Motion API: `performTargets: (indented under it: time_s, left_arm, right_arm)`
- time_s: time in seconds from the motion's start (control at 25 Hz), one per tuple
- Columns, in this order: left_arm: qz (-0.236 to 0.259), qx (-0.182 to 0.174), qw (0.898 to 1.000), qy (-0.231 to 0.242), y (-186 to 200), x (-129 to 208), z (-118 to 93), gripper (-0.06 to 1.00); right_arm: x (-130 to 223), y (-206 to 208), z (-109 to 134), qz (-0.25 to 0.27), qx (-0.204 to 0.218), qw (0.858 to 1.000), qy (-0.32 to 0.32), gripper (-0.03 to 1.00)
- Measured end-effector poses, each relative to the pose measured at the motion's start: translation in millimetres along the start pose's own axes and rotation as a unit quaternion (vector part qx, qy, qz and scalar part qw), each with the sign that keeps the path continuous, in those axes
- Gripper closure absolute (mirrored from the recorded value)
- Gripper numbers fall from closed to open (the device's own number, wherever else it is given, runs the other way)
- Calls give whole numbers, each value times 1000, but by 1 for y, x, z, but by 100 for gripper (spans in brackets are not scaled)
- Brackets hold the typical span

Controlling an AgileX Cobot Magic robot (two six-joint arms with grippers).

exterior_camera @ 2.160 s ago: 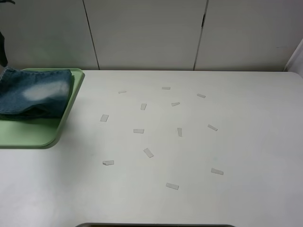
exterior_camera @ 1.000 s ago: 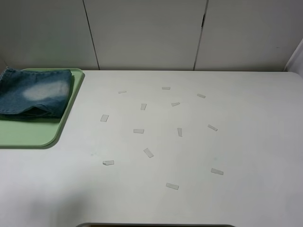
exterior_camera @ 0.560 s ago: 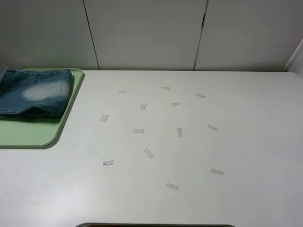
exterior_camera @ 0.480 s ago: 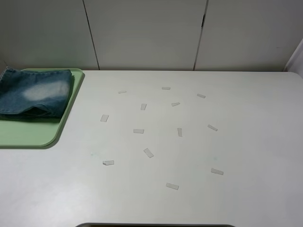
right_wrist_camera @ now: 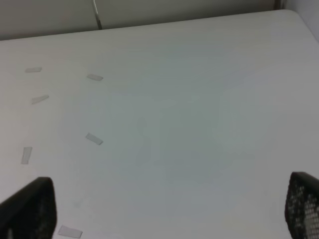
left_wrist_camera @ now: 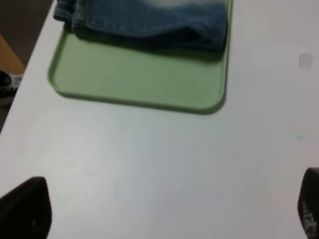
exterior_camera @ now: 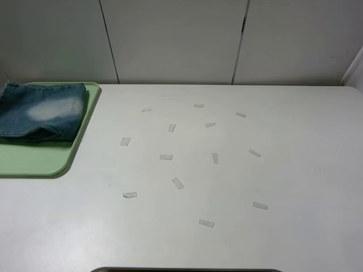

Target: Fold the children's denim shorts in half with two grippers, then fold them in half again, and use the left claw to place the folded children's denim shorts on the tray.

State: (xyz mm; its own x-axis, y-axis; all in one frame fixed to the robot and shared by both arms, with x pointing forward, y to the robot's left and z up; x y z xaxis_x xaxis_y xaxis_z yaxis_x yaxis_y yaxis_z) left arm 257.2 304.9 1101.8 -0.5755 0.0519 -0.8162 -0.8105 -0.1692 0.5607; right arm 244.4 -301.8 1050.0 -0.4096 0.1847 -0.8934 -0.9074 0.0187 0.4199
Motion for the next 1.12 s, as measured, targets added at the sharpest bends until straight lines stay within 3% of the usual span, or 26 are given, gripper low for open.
performTargets:
  time_s: [0.56, 1.12]
  left_arm:
    - [-27, 59, 997, -47, -24, 38, -8, -5]
    - [-70, 57, 995, -47, -21, 54, -9, -5]
  right_arm:
    - [0, 0, 0, 0, 0, 1000, 0, 27]
    - [0, 0, 0, 0, 0, 1000, 0, 27]
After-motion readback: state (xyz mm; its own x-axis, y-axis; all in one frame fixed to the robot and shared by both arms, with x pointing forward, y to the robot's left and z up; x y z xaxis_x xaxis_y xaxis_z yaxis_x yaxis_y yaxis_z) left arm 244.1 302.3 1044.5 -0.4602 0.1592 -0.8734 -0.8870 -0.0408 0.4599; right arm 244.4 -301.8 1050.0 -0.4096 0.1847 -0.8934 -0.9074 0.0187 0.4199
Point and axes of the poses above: a point on each arm's last joint axis where the gripper is mounted, y pointing back along that axis away from the gripper, z along the wrist's bending axis when the last joint is at zero, x = y × z, the point moved 1 cm from there along -y, pointing out along that axis toward the gripper, and after that the axes turned 7 degrees about -y, right-handed, at the moved point
